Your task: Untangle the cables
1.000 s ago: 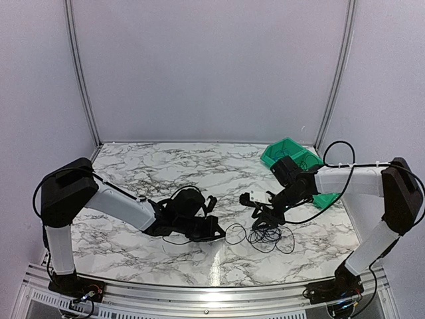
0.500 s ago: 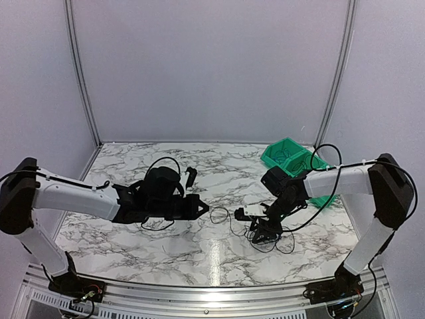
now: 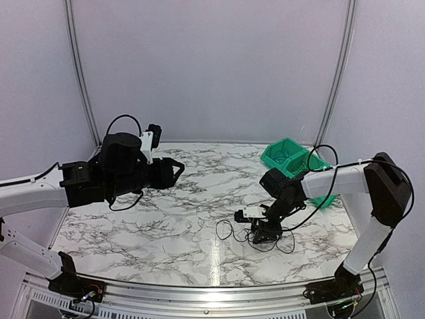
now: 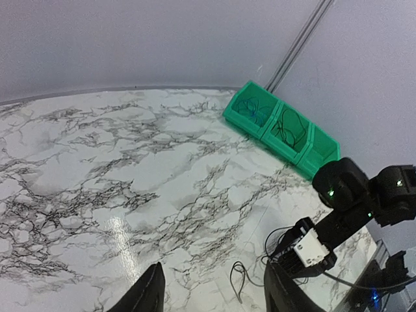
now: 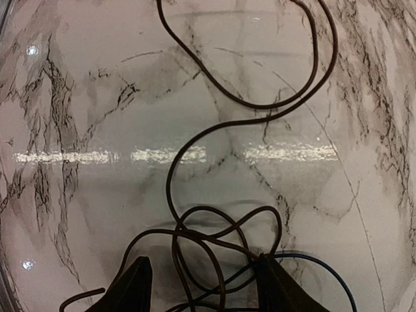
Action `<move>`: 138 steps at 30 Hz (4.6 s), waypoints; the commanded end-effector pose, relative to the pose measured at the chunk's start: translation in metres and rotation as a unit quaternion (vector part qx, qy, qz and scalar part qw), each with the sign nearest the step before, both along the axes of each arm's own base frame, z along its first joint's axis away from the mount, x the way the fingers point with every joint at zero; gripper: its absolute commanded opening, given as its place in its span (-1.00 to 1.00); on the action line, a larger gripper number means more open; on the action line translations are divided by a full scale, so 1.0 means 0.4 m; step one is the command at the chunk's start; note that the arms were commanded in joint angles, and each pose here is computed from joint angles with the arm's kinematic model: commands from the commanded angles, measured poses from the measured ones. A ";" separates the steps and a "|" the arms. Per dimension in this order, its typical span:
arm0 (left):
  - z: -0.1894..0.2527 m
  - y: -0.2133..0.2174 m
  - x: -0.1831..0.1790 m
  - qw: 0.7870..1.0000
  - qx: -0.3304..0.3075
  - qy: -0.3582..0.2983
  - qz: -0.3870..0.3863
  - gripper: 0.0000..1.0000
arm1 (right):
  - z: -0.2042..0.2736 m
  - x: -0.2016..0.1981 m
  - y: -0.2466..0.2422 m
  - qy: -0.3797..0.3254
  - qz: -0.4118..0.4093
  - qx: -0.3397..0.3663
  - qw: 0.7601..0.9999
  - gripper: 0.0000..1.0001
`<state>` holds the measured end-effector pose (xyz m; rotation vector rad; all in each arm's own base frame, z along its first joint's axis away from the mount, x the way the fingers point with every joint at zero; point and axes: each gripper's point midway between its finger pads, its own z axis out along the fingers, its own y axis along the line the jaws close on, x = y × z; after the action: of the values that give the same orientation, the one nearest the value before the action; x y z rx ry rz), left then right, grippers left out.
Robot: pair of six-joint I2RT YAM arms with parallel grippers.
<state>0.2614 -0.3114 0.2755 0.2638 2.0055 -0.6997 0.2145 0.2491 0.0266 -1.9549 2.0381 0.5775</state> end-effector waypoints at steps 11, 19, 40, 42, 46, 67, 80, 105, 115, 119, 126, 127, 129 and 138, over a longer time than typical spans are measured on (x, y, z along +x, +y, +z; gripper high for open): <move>-0.420 -0.234 -0.082 0.970 -0.001 0.208 -0.125 0.35 | -0.014 0.007 -0.003 -0.003 -0.005 -0.018 1.000 0.10; -0.518 -0.303 -0.088 0.956 0.014 0.254 -0.145 0.12 | -0.019 0.008 -0.008 -0.005 -0.007 -0.024 1.000 0.10; 0.026 0.014 0.043 0.998 0.037 -0.023 0.034 -1.00 | -0.039 0.009 -0.018 0.001 -0.013 -0.042 0.999 0.09; 0.116 0.077 0.042 0.995 0.033 -0.061 0.067 -1.00 | -0.040 0.010 -0.019 0.001 -0.014 -0.043 0.999 0.11; 0.257 0.184 0.029 0.985 0.033 -0.120 0.118 -1.00 | -0.042 0.014 -0.020 -0.002 -0.018 -0.045 0.999 0.14; 0.561 0.342 -0.004 0.952 0.083 -0.229 0.184 -1.00 | -0.065 0.025 -0.036 -0.008 -0.029 -0.068 0.997 0.13; 0.866 0.560 -0.094 0.905 0.064 -0.312 0.280 -1.00 | -0.156 0.025 -0.100 -0.012 -0.042 -0.140 0.989 0.09; 0.297 0.196 0.020 0.974 0.136 -0.165 0.079 -1.00 | 0.214 0.144 0.022 -0.114 -0.077 0.022 0.990 0.08; 0.084 -0.070 0.047 0.983 0.123 -0.112 -0.078 -1.00 | 0.542 0.159 0.134 -0.147 -0.078 0.204 0.965 0.06; 0.092 -0.103 0.062 0.982 0.074 -0.156 -0.076 -1.00 | 0.598 0.169 0.177 -0.119 -0.089 0.251 0.956 0.04; 0.108 -0.064 0.073 0.984 -0.008 -0.175 -0.038 -1.00 | 0.564 0.171 0.252 -0.065 -0.073 0.270 0.958 0.10; 0.105 -0.062 0.070 0.984 -0.016 -0.172 -0.041 -1.00 | 0.551 0.166 0.264 -0.063 -0.067 0.265 0.960 0.11; 0.097 -0.057 0.069 0.985 -0.025 -0.164 -0.043 -1.00 | 0.528 0.163 0.283 -0.058 -0.057 0.257 0.963 0.12; 0.074 -0.020 0.068 0.989 -0.061 -0.133 -0.029 -1.00 | 0.485 0.161 0.335 -0.073 -0.041 0.239 0.968 0.30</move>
<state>0.2900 -0.3256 0.2915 0.3930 1.7391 -0.7033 0.2800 0.3668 0.1994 -1.5589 1.7810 0.8376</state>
